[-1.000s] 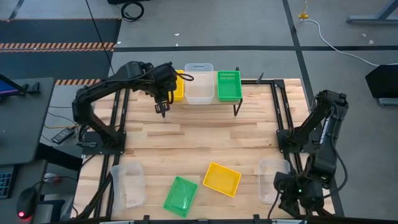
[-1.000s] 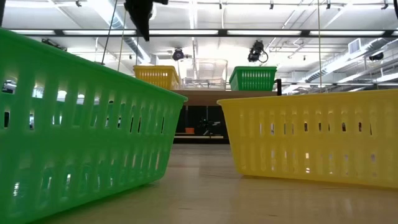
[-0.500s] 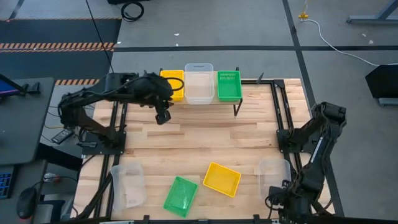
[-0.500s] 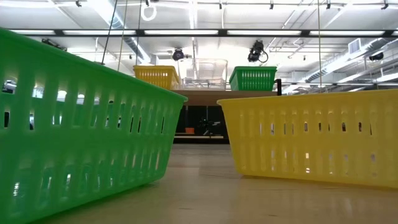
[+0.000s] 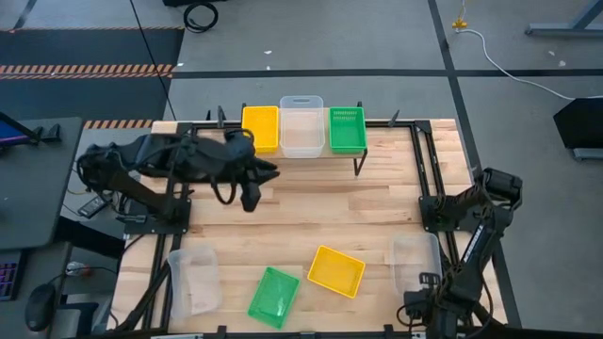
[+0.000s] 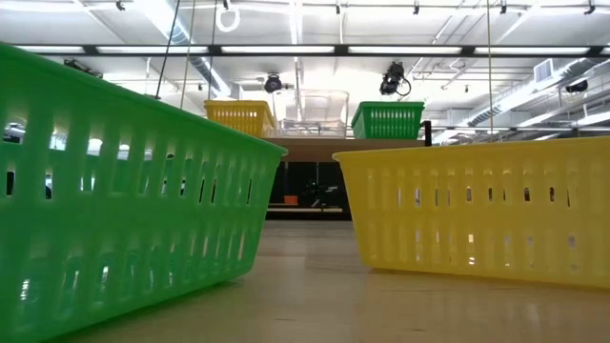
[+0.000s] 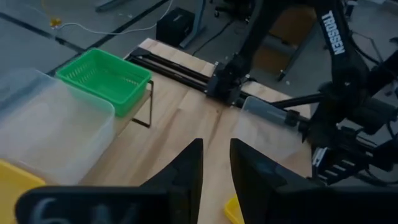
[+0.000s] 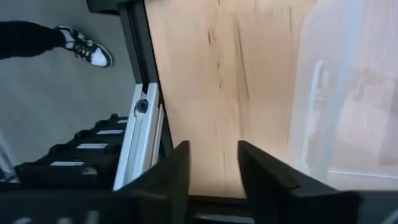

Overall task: Stack baskets on shelf by color
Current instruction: Stack the right transparent bin on top of the transparent bin on the shelf

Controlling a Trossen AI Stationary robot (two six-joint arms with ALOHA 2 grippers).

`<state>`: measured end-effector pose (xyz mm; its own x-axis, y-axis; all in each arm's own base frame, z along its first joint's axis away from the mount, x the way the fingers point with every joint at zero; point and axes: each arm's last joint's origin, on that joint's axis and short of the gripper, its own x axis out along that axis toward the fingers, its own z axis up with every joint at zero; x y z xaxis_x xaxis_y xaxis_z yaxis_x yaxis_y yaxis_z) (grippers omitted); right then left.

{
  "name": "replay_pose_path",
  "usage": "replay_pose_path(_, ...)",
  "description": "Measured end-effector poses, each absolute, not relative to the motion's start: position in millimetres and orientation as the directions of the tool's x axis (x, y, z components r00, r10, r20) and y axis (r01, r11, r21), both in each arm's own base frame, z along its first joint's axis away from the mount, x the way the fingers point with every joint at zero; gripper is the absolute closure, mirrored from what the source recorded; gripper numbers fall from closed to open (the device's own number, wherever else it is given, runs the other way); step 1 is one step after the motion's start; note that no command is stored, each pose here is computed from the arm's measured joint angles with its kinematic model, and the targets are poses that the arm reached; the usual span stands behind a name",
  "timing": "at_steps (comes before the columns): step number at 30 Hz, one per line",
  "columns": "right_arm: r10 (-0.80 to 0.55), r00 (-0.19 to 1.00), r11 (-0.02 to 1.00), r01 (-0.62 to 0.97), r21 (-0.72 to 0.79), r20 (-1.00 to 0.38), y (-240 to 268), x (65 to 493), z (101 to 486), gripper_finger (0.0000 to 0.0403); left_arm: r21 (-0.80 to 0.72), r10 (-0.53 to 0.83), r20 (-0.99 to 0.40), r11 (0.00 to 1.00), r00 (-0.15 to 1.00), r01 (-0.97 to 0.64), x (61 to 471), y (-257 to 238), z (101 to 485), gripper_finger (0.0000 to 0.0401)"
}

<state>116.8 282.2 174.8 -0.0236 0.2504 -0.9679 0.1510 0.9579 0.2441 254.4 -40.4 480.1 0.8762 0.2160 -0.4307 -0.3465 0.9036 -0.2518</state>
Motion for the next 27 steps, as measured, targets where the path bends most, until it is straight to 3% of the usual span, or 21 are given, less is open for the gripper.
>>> replay_pose_path(8,0.244,-0.028,0.965,0.106,0.240,-0.969,283,116,173,0.0392,-0.270,0.256,-0.403,0.884,0.879,-0.381,249,-64,480,0.0327)
replay_pose_path(18,0.184,-0.050,0.976,0.124,0.176,-0.982,268,116,190,0.0398,-0.242,0.252,-0.396,0.899,0.883,-0.365,246,-71,481,0.0333)
replay_pose_path(27,0.170,0.125,0.981,0.077,0.180,-0.978,227,140,249,0.0400,-0.217,0.252,-0.396,0.909,0.883,-0.356,246,-71,481,0.0334)
